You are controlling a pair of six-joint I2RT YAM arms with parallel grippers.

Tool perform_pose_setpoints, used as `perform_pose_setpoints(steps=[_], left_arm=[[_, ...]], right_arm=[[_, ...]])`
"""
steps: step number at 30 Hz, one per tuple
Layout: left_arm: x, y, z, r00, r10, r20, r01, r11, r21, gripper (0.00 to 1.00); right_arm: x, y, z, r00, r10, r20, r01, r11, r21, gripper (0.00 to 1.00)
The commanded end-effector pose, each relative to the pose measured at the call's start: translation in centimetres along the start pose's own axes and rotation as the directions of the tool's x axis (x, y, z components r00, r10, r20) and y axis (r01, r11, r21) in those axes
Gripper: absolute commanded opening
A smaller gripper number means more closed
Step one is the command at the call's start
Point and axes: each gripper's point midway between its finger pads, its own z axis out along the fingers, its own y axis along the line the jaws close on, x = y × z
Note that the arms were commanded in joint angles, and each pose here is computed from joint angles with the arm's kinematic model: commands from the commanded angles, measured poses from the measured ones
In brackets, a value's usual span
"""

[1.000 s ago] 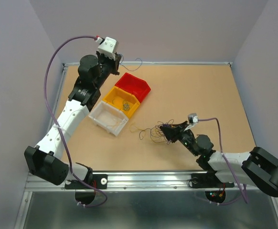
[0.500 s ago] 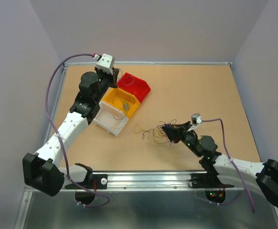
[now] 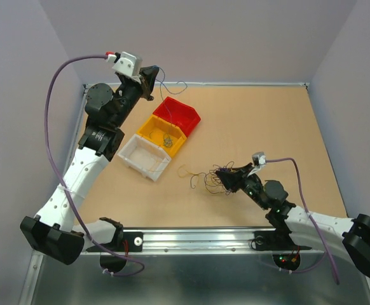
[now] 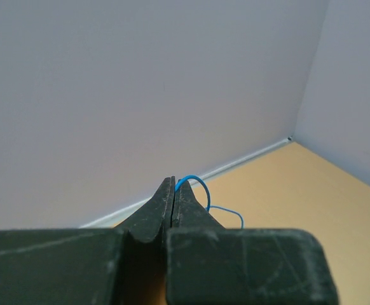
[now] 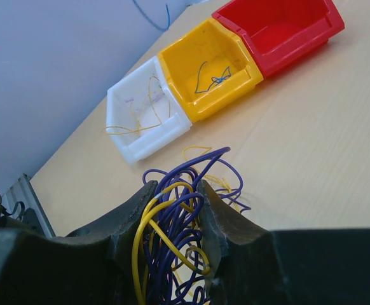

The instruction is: Untangle the cables

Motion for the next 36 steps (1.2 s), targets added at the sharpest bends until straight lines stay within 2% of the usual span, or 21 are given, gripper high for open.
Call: perform_pose_setpoints(steps=[1, 4, 5, 11, 16, 19, 23, 29, 32, 36], left_arm=[[-1.6, 0.4, 1.6, 0.999, 0.027, 0.038, -0.027, 1.000, -0.003, 0.00], [0.9, 1.2, 3.1, 0.999, 0.033, -0.008, -0.033, 0.999, -0.032, 0.00], [1.0, 1.4, 3.1, 0.999, 0.037, -0.008, -0.038, 0.998, -0.041, 0.00], [7.4, 4.5, 3.1, 0.993, 0.079, -0.082, -0.091, 0.983, -0.157, 0.00], [11.8, 5.0, 1.2, 0.982, 0.089, -0.164, -0.109, 0.988, -0.114, 0.00], [12.9, 3.8, -0.5, 0.976, 0.129, -0.175, -0.140, 0.989, -0.048, 0.00], [12.1, 2.5, -2.6, 0.978, 0.166, -0.128, -0.167, 0.986, 0.004, 0.00], [13.8, 3.9, -3.6, 0.971, 0.169, -0.172, -0.184, 0.980, -0.074, 0.00], [15.9, 5.2, -3.0, 0.963, 0.143, -0.229, -0.176, 0.976, -0.128, 0.00], [14.9, 7.3, -2.3, 0.966, 0.105, -0.236, -0.156, 0.965, -0.209, 0.00]], right_arm=[[5.4, -3.2, -3.5, 0.992, -0.021, -0.127, 0.028, 0.998, 0.053, 0.38], [5.4, -3.0, -3.7, 0.992, -0.014, -0.125, 0.020, 0.999, 0.044, 0.38], [5.6, -3.1, -3.7, 0.992, -0.013, -0.129, 0.019, 0.999, 0.046, 0.38], [5.8, -2.9, -4.2, 0.991, -0.008, -0.132, 0.012, 0.999, 0.029, 0.38], [5.7, -3.0, -4.4, 0.992, -0.008, -0.125, 0.012, 0.999, 0.031, 0.38], [5.7, -3.0, -4.4, 0.992, -0.009, -0.125, 0.013, 0.999, 0.031, 0.38], [5.6, -2.8, -4.3, 0.992, -0.009, -0.124, 0.012, 1.000, 0.027, 0.38], [5.5, -2.7, -4.1, 0.992, -0.006, -0.129, 0.009, 1.000, 0.023, 0.38], [5.6, -2.6, -4.2, 0.991, -0.004, -0.133, 0.007, 1.000, 0.018, 0.38], [5.5, -2.4, -4.1, 0.991, -0.006, -0.131, 0.008, 1.000, 0.013, 0.38]])
